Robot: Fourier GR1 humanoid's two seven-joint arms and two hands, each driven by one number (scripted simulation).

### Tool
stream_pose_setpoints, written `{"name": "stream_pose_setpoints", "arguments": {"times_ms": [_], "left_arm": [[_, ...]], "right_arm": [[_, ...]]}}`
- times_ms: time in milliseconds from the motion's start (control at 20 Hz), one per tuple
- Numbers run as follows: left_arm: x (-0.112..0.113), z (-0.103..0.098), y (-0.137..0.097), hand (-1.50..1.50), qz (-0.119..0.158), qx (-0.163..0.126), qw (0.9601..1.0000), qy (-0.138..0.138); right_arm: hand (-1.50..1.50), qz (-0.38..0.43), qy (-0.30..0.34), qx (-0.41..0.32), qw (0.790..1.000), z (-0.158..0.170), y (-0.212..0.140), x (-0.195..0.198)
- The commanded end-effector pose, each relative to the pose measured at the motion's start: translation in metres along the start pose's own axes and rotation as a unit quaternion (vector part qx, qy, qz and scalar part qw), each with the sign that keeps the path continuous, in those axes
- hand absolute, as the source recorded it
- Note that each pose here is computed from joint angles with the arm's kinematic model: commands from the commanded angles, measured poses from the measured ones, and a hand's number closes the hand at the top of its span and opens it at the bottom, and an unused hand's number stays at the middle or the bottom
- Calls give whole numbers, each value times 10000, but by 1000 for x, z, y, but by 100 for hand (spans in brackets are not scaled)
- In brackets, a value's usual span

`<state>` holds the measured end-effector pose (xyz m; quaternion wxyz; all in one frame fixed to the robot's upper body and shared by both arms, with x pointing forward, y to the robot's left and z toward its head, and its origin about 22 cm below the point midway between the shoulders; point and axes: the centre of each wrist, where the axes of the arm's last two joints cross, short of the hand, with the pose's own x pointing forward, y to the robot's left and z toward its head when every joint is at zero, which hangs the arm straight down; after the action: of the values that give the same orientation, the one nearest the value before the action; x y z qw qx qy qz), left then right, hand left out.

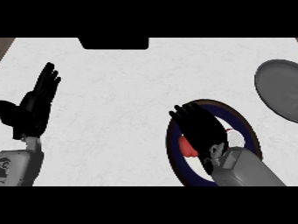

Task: Pick the bell pepper from the plate and place it in the pan

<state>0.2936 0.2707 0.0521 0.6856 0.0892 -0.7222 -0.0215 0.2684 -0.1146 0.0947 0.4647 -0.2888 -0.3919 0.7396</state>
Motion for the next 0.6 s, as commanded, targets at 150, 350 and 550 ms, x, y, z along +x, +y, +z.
{"name": "stream_pose_setpoints", "arguments": {"times_ms": [150, 350, 550], "left_arm": [[0, -11, 10, 0, -8, 46, 10000, 31], [-8, -5, 2, 0, -3, 35, 10000, 23], [-3, 7, -24, 0, -55, -38, 10000, -32]], "right_arm": [[-150, 231, 94, 273, 9993, 0, 38, -9], [-150, 227, 171, 476, 9985, -23, 30, 3], [150, 211, -122, 606, 9979, -30, 27, -27]]}}
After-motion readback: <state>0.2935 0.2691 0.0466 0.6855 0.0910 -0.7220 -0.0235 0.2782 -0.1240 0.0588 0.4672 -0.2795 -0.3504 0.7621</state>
